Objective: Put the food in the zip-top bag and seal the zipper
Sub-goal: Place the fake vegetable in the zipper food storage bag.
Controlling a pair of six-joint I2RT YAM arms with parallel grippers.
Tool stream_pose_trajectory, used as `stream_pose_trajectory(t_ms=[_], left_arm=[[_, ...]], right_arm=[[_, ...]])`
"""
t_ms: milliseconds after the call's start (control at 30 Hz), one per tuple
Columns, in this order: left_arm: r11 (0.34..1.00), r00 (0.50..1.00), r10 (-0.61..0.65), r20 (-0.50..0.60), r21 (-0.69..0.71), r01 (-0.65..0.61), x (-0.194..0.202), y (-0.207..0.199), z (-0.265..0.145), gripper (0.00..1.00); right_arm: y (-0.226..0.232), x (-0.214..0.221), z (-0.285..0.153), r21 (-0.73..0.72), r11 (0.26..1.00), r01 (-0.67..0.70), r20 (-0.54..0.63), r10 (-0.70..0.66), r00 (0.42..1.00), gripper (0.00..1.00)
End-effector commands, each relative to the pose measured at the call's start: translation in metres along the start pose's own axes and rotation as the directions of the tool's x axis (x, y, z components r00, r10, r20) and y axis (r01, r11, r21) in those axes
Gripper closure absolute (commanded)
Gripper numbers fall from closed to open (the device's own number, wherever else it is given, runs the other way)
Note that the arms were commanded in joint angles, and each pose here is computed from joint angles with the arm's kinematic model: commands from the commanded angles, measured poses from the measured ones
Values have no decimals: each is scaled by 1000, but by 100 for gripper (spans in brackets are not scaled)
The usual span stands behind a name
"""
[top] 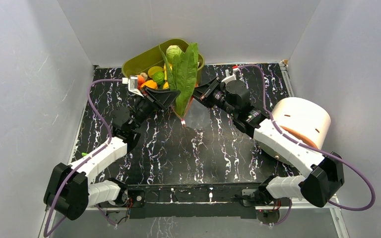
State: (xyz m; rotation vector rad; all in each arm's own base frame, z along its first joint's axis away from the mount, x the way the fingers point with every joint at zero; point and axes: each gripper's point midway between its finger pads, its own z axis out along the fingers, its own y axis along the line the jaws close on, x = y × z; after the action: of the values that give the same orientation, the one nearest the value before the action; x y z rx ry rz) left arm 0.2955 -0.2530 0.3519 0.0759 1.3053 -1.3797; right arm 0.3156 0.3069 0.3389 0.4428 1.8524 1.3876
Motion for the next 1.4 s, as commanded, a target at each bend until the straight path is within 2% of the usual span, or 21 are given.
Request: stream_pose_trajectory(t_ms=[0,100,200,400,667,867,933,1033,1167,1233,1367], left_arm=[[996,996,39,81,83,-46,-17,-22,0,87],[997,996,44,80,66,-49,-14,-17,-2,86],[994,990,18,142,106,-33,-24,-25,-6,86],[985,982,-51,182,174,19,-35,-45,-3,86],[977,951,-94,293,209,33,-51,-50,-10,85],[979,969,-70,235,203,21,-35,-47,-7,84],[985,975,-47,216,175,9,-29,-42,-9,79],[994,982,-8,187,109,-13,-23,-33,-14,61],[997,986,23,163,68,-35,-18,-28,-18,44],[996,991,49,127,67,-57,-13,-28,-16,42],[990,991,135,28,-38,-134,-7,-16,-18,41]], right_arm=[[34,-19,-10,-111,994,-5,77,14,997,100],[36,-21,-10,-121,993,-10,84,20,996,100],[40,-23,-10,-135,991,-20,93,33,995,100],[47,-24,-10,-170,983,-66,84,81,993,100],[47,-18,-14,-196,974,-117,59,130,990,100],[43,-18,-16,-206,965,-164,59,180,982,100],[45,-19,-17,-211,963,-165,64,182,981,100],[48,-22,-20,-222,961,-164,77,185,980,100],[52,-23,-21,-238,956,-170,73,192,979,100],[55,-24,-21,-243,956,-164,73,187,980,100],[58,-26,-24,-247,957,-154,84,179,980,100]])
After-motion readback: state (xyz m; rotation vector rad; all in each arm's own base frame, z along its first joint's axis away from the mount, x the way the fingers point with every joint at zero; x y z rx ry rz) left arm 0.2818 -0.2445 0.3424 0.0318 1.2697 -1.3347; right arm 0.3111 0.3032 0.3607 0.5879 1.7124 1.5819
